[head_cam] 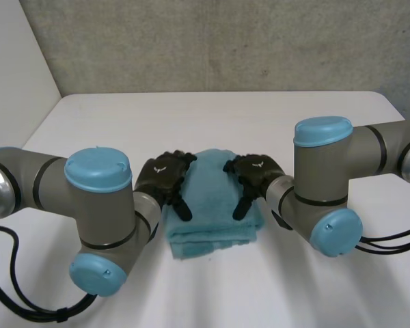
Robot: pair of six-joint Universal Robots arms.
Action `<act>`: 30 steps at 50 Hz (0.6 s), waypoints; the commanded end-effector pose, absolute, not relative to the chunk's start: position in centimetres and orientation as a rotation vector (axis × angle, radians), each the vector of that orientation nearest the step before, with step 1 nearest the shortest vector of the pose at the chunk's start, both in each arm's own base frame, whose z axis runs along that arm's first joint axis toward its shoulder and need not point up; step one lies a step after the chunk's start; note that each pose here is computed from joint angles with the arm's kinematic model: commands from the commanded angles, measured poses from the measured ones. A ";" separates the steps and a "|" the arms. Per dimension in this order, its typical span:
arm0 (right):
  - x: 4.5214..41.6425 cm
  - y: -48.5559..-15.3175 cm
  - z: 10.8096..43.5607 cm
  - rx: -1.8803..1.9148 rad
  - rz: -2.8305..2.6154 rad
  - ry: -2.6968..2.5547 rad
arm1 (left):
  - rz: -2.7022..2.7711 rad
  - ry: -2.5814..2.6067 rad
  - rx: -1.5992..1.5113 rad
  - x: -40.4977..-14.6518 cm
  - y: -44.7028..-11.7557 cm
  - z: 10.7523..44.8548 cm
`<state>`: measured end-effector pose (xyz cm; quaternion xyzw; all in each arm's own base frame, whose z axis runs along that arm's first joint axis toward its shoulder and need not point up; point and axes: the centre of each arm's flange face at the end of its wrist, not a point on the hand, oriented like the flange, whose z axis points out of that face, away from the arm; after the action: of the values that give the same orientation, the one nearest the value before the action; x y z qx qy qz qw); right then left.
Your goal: Fold the laundry
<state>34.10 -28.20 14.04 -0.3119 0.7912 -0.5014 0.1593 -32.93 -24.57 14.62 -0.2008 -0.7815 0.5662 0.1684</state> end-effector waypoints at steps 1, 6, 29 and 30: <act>33.7 -29.8 14.4 -0.870 -1.431 2.289 | 1.582 -2.294 -0.584 -31.9 -24.4 14.4; 33.8 -30.0 18.1 -0.847 -1.539 2.204 | 1.649 -2.215 -0.570 -32.2 -24.5 17.3; 22.8 -27.9 37.9 -0.365 -2.296 1.882 | 2.124 -1.868 -0.270 -24.4 -24.6 36.8; 22.4 -27.8 37.4 -0.365 -2.285 1.914 | 2.111 -1.873 -0.286 -24.3 -24.4 37.0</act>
<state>24.60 -28.03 37.65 -0.1432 0.6215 -0.7635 0.1009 -25.57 -25.33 35.23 -0.0979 -0.6493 0.7380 0.1555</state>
